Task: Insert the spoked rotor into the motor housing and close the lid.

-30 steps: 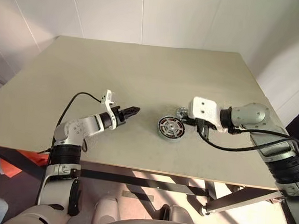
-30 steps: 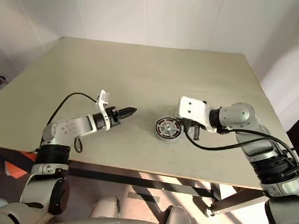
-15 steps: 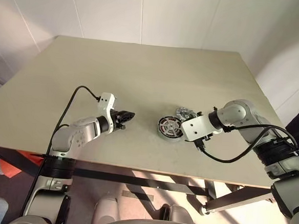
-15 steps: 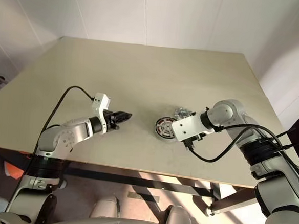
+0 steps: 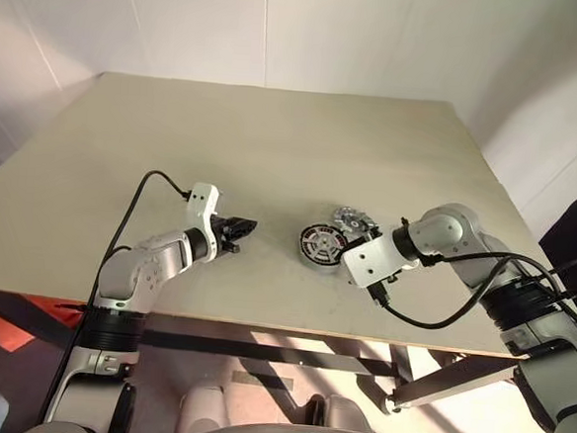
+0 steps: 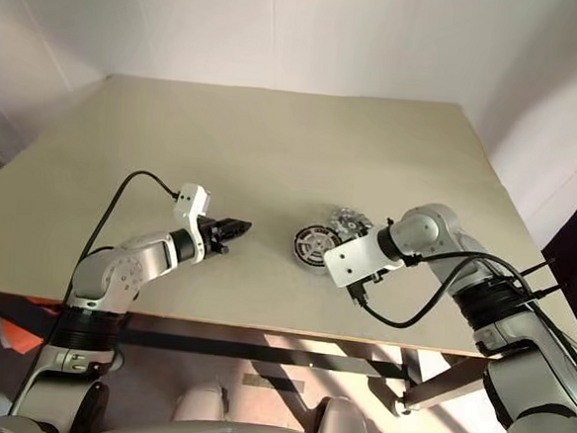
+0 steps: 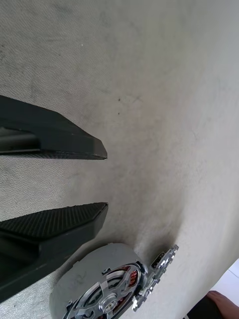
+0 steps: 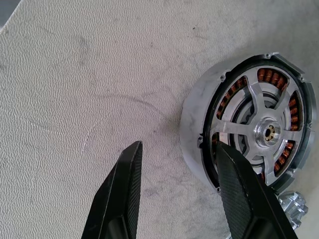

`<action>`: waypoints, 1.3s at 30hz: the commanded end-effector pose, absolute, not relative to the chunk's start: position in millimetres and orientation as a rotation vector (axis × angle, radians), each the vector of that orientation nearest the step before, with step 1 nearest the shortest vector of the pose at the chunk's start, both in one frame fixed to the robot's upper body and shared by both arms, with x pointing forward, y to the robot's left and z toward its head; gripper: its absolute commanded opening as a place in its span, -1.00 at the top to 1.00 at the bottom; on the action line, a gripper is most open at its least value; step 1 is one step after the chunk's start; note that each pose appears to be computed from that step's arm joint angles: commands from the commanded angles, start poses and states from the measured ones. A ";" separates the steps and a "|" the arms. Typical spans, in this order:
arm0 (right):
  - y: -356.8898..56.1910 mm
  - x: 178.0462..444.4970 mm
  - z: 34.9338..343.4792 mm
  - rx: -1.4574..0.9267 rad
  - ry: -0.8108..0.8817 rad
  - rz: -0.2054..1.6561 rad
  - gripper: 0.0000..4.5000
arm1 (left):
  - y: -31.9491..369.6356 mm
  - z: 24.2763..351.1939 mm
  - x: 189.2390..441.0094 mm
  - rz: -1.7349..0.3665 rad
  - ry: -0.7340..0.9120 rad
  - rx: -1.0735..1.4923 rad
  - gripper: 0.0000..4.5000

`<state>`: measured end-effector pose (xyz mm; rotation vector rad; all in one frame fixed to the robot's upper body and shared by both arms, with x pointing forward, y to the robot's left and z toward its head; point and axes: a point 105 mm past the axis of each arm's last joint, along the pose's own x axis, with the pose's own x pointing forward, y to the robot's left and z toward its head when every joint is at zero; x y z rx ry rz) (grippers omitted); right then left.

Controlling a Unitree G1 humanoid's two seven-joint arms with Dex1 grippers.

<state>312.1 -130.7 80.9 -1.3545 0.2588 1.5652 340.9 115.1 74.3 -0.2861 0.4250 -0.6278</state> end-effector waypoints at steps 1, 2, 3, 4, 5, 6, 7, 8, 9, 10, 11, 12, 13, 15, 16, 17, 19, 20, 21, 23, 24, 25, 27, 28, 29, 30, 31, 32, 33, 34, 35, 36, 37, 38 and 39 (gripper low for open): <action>-123.9 315.7 80.1 -1.350 0.258 1.565 0.14 | 111.7 84.7 344.1 -0.636 0.383 -0.264 0.36; -124.0 316.7 80.4 -1.354 0.258 1.564 0.28 | 111.7 84.3 343.9 -0.635 0.384 -0.265 0.36; -124.5 317.9 81.0 -1.358 0.257 1.561 0.43 | 111.4 84.2 343.9 -0.633 0.384 -0.265 0.36; -124.2 320.2 82.1 -1.362 0.251 1.551 0.58 | 112.0 84.4 344.0 -0.629 0.382 -0.266 0.36; -123.5 322.4 83.4 -1.366 0.244 1.542 0.75 | 112.9 84.5 344.2 -0.624 0.380 -0.268 0.36; -122.6 325.6 85.3 -1.372 0.233 1.526 0.88 | 113.8 84.5 344.4 -0.618 0.379 -0.269 0.36; -121.9 328.7 87.2 -1.379 0.221 1.510 0.98 | 114.6 84.4 344.7 -0.613 0.378 -0.271 0.36; -121.1 331.4 88.9 -1.385 0.212 1.498 0.99 | 115.0 83.9 344.7 -0.610 0.378 -0.272 0.36; -120.8 333.2 90.3 -1.387 0.206 1.490 0.99 | 115.0 83.5 344.5 -0.608 0.378 -0.272 0.36; -120.5 334.2 91.5 -1.388 0.202 1.487 0.99 | 115.0 83.0 344.3 -0.605 0.379 -0.273 0.36; -119.6 334.8 93.5 -1.379 0.197 1.484 0.99 | 115.4 82.3 344.1 -0.602 0.380 -0.273 0.36; -118.8 334.8 95.7 -1.368 0.193 1.484 0.99 | 115.6 81.6 343.9 -0.598 0.381 -0.274 0.36; -117.8 334.6 98.0 -1.350 0.191 1.483 0.99 | 115.8 81.1 343.7 -0.595 0.382 -0.276 0.36; -115.1 336.0 106.7 -1.293 0.195 1.463 0.99 | 116.6 78.8 342.7 -0.585 0.385 -0.280 0.36; -113.9 337.0 112.1 -1.256 0.204 1.451 0.99 | 117.3 77.0 341.9 -0.578 0.388 -0.284 0.36; -113.2 336.6 117.1 -1.223 0.212 1.447 0.99 | 117.6 75.4 341.0 -0.573 0.390 -0.289 0.36; -112.1 333.5 127.4 -1.164 0.233 1.455 0.99 | 118.1 71.8 339.1 -0.560 0.396 -0.299 0.36; -111.2 331.6 132.8 -1.141 0.241 1.461 0.99 | 118.1 70.0 338.1 -0.556 0.399 -0.301 0.36; -109.1 330.0 139.0 -1.115 0.246 1.466 0.99 | 118.0 68.4 337.0 -0.552 0.402 -0.304 0.36; -104.5 327.4 147.5 -1.070 0.253 1.471 0.99 | 117.1 66.8 335.2 -0.549 0.405 -0.307 0.36; -101.4 326.4 151.2 -1.046 0.255 1.472 0.99 | 116.4 66.4 334.4 -0.549 0.405 -0.309 0.36; -97.9 325.9 154.1 -1.025 0.256 1.474 0.99 | 115.9 66.1 333.7 -0.548 0.405 -0.310 0.36; -87.6 326.6 157.4 -0.984 0.252 1.470 0.99 | 116.5 64.7 332.3 -0.539 0.407 -0.312 0.36; -81.6 327.9 157.5 -0.962 0.252 1.461 0.99 | 117.6 64.2 331.7 -0.532 0.408 -0.312 0.36; -76.5 328.9 156.8 -0.945 0.253 1.453 0.99 | 118.6 64.0 331.2 -0.527 0.407 -0.313 0.36; -71.2 330.0 154.1 -0.929 0.258 1.447 0.99 | 120.0 64.0 330.4 -0.522 0.407 -0.314 0.36; -67.2 330.8 150.7 -0.916 0.265 1.442 0.99 | 121.1 64.2 329.6 -0.518 0.406 -0.314 0.36; -64.1 331.3 147.2 -0.906 0.273 1.439 0.99 | 122.0 64.4 328.9 -0.515 0.405 -0.314 0.36; -59.9 331.2 142.1 -0.887 0.287 1.438 0.99 | 123.4 64.7 327.9 -0.510 0.404 -0.314 0.36; -54.8 330.2 136.5 -0.858 0.305 1.439 0.99 | 125.3 65.6 326.8 -0.505 0.401 -0.315 0.36; -51.5 329.4 132.9 -0.839 0.318 1.440 0.99 | 126.6 66.2 326.1 -0.502 0.399 -0.317 0.36; -47.0 329.0 128.5 -0.825 0.326 1.436 0.99 | 128.9 67.1 325.3 -0.495 0.394 -0.316 0.36; -42.6 328.6 125.0 -0.809 0.333 1.433 0.99 | 131.9 67.2 324.6 -0.483 0.393 -0.315 0.36; -38.8 328.4 121.8 -0.792 0.344 1.430 0.99 | 135.5 66.2 323.8 -0.468 0.395 -0.310 0.36; -35.8 328.3 119.1 -0.777 0.356 1.427 0.99 | 138.3 65.3 323.1 -0.456 0.398 -0.307 0.36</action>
